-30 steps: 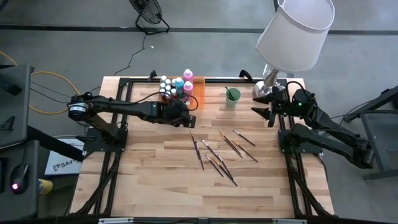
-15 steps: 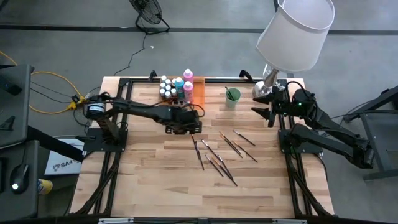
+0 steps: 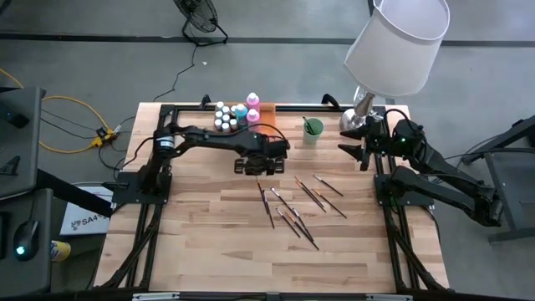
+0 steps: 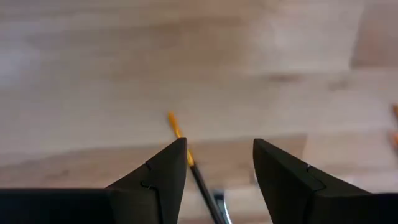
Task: Pick & Place Paint Supplies
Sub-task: Put the gold paint brush into the green cup
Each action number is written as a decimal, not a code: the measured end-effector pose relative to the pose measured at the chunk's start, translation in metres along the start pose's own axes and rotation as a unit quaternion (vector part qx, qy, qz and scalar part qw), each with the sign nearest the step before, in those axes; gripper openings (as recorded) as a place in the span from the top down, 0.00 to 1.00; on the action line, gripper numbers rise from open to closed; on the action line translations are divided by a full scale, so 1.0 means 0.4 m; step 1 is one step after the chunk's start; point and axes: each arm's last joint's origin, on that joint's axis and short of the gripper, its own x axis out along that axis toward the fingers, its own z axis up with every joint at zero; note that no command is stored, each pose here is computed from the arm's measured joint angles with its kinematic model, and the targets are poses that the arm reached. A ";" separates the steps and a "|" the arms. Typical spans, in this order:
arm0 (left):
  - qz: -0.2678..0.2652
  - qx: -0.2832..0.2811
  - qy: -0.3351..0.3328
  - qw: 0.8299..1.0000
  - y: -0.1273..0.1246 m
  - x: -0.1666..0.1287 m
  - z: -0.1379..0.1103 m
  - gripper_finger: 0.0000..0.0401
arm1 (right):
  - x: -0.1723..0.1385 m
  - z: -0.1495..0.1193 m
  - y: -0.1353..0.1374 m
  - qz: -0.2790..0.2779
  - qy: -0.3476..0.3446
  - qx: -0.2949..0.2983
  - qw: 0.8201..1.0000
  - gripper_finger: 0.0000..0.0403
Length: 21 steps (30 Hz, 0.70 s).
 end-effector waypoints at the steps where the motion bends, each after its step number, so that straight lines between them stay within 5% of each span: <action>1: 0.002 -0.005 0.001 1.000 0.001 0.006 0.007 0.55 | 0.000 0.000 0.000 0.000 0.000 0.000 1.000 0.42; 21: 0.055 -0.082 0.003 0.995 0.025 0.039 0.001 0.55 | 0.000 0.000 0.000 0.000 0.000 0.000 1.000 0.42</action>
